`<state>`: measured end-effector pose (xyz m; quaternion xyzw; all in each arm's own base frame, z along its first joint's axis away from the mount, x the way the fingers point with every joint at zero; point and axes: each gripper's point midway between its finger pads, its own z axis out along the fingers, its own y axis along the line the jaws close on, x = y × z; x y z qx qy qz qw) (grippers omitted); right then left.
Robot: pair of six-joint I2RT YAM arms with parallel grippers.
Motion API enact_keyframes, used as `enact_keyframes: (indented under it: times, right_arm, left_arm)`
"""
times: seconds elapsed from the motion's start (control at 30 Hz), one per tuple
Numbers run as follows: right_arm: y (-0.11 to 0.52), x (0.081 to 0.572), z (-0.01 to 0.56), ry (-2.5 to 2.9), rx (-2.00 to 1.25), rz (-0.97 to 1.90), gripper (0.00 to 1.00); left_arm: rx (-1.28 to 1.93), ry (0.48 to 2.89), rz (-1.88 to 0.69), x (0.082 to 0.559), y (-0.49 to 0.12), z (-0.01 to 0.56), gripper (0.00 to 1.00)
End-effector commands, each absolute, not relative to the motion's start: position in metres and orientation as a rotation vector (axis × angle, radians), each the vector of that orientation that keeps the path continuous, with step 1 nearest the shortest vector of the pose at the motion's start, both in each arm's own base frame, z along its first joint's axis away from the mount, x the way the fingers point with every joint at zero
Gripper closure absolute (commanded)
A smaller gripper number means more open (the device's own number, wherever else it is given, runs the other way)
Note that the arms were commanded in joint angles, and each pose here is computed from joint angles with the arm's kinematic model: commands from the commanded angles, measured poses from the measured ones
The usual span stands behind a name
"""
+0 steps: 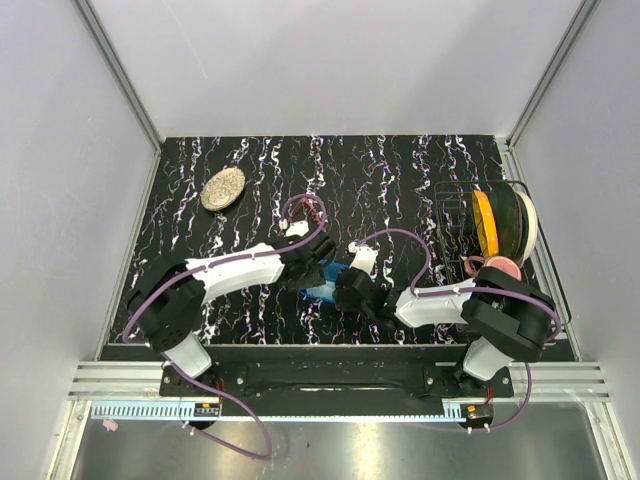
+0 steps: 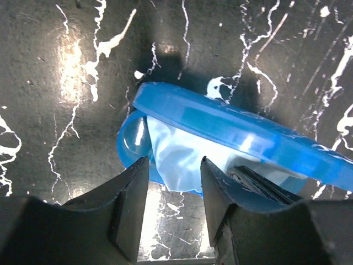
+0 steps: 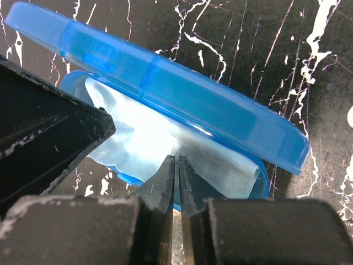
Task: Organize the sunglasses
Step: Place the glasses cleaning cloth in the sunglasses case.
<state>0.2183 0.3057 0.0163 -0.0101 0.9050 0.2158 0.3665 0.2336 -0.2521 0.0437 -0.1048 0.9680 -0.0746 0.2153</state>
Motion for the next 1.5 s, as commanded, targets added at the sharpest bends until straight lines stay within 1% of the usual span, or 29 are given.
enact_keyframes:
  times: [0.0, 0.17, 0.33, 0.63, 0.83, 0.9, 0.97, 1.0, 1.1, 1.47]
  right_arm:
    - [0.255, 0.177, -0.046, 2.557, -0.133, 0.315, 0.88]
    - [0.255, 0.177, -0.047, 2.559, -0.134, 0.311, 0.88]
    - [0.255, 0.177, -0.048, 2.560, -0.132, 0.310, 0.89]
    - [0.255, 0.176, -0.049, 2.566, -0.134, 0.306, 0.89]
    - [0.255, 0.176, -0.051, 2.570, -0.138, 0.300, 0.89]
    - [0.255, 0.176, -0.051, 2.570, -0.136, 0.300, 0.89]
    - [0.255, 0.176, -0.051, 2.570, -0.138, 0.298, 0.89]
    - [0.255, 0.176, -0.051, 2.569, -0.138, 0.296, 0.89]
    - [0.255, 0.176, -0.052, 2.572, -0.139, 0.294, 0.89]
    - [0.253, 0.176, -0.054, 2.581, -0.130, 0.278, 0.89]
  left_arm:
    - [-0.247, 2.690, -0.196, 0.242, -0.253, 0.049, 0.54]
    - [-0.200, 2.726, -0.223, 0.240, -0.259, 0.040, 0.55]
    - [-0.202, 2.742, -0.224, 0.239, -0.257, 0.033, 0.59]
    - [-0.189, 2.787, -0.216, 0.234, -0.257, 0.020, 0.59]
    - [-0.174, 2.804, -0.198, 0.234, -0.258, 0.015, 0.57]
    - [-0.174, 2.803, -0.202, 0.235, -0.258, 0.016, 0.61]
    - [-0.170, 2.797, -0.209, 0.236, -0.259, 0.018, 0.67]
    - [-0.166, 2.791, -0.219, 0.238, -0.262, 0.021, 0.73]
    - [-0.162, 2.769, -0.246, 0.242, -0.265, 0.030, 0.80]
    - [-0.145, 2.720, -0.256, 0.249, -0.265, 0.059, 0.82]
